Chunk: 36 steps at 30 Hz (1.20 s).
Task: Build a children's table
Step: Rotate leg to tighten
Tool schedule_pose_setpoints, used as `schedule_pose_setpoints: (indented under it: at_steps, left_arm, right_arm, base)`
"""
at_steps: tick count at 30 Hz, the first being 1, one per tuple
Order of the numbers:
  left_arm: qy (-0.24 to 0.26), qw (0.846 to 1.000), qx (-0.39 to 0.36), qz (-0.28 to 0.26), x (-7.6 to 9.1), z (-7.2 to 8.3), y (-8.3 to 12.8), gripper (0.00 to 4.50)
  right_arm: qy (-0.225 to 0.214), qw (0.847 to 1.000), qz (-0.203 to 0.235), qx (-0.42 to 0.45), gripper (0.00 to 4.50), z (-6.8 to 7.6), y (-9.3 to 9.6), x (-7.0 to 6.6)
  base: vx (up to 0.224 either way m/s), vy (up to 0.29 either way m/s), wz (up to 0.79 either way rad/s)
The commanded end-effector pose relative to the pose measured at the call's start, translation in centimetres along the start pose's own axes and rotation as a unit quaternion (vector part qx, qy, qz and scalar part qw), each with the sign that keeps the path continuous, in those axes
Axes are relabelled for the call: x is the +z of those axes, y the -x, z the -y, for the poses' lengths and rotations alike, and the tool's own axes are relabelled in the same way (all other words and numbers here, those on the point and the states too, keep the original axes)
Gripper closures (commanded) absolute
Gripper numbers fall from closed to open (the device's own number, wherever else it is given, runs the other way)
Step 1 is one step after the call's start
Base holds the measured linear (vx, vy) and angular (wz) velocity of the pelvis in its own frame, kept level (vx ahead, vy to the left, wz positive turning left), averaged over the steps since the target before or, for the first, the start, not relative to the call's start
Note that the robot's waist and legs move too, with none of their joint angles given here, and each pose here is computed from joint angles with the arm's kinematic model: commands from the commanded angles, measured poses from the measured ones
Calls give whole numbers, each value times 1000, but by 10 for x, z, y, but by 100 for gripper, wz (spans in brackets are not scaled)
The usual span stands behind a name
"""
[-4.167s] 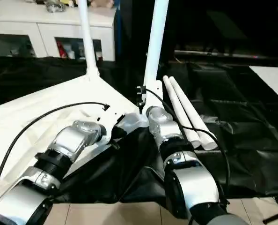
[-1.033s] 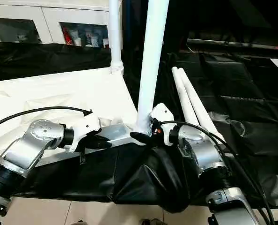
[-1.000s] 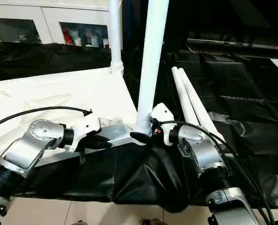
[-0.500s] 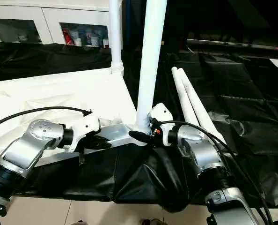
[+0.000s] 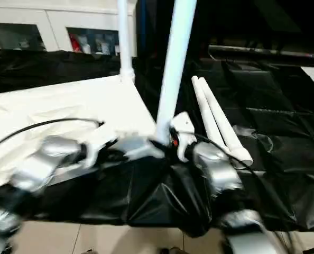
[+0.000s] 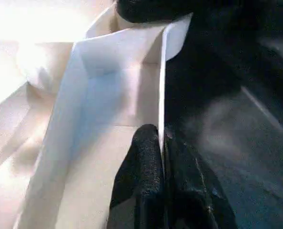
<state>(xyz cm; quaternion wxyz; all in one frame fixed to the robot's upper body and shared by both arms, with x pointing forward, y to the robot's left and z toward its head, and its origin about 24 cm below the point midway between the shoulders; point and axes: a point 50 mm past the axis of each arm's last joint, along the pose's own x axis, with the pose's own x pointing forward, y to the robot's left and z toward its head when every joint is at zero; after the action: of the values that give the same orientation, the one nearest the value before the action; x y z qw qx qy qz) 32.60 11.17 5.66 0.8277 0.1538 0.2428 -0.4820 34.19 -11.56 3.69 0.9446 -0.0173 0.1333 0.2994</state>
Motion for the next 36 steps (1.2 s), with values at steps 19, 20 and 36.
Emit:
schedule_pose_setpoints:
  at_steps: [19,20,36]
  left_arm:
    - [58,988,144,27,23,-19,-32,450]
    - [51,989,134,29,22,-18,-31,450]
    - [-79,996,-38,22,-4,5,18,450]
  right_arm:
    - [-75,994,10,-81,81,-43,-48,14]
    - [-57,995,17,-74,81,-40,-46,16]
    - [153,979,0,134,61,16,43,28]
  base:
    - [-2,3,0]
    - [-9,-4,-22]
    - [31,-17,0]
